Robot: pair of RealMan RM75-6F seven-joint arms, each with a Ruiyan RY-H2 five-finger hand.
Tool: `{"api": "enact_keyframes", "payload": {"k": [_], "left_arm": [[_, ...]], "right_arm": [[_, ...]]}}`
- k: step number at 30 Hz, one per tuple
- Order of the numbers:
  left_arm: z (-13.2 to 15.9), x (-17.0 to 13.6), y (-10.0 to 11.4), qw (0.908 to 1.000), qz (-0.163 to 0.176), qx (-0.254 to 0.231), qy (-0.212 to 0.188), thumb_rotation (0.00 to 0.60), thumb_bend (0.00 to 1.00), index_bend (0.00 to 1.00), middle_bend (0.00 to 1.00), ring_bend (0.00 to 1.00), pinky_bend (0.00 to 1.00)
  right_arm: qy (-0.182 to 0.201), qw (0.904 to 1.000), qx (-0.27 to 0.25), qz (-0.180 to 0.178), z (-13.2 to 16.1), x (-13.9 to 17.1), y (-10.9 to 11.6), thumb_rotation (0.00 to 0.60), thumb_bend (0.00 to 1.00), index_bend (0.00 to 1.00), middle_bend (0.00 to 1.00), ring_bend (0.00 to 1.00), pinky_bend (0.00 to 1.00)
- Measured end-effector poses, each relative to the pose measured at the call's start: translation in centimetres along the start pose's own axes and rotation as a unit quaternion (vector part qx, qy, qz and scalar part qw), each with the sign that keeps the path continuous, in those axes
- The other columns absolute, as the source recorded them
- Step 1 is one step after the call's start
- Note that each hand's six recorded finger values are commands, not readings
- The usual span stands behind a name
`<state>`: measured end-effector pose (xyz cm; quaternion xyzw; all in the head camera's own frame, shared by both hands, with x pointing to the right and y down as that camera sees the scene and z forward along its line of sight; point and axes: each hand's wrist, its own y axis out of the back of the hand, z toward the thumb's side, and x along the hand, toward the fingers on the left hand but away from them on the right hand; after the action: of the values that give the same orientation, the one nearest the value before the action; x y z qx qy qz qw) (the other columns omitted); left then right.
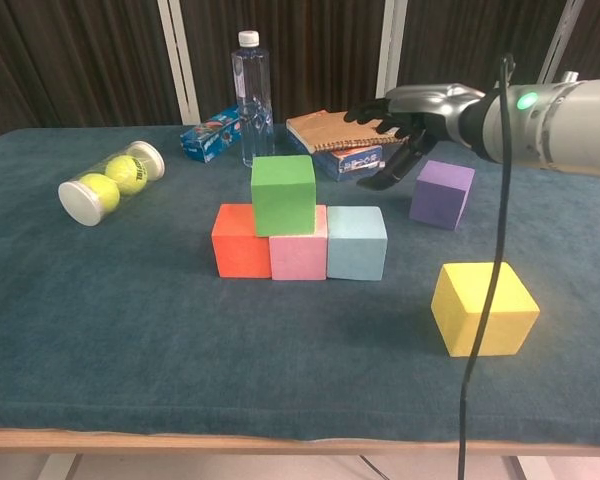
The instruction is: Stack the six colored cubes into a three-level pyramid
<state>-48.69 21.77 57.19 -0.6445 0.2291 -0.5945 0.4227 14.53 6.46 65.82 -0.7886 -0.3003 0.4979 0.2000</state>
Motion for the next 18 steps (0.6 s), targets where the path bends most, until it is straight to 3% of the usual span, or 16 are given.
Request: {"api": "enact_keyframes", "payload": {"k": [9,18], "left_arm": [[-0.3,-0.6,0.1,1.0,0.005,-0.002,0.005,0.505,0.06,0.09,0.02,0.0,0.07],[0.0,-0.7,-0.1,1.0,0.007,0.0,-0.001,0.508,0.06,0.09,0.02,0.0,0.07]], "right_arm": [[0.005,0.9986,0.051,0.01,-3.9,5.8,-0.3,0.6,0.21,0.02,0.0,0.0,0.0],[-0.007,0.9979,0.046,0.044,-9.1,12.0,-2.5,0.6,0.21,0.01,0.0,0.0,0.0]]}}
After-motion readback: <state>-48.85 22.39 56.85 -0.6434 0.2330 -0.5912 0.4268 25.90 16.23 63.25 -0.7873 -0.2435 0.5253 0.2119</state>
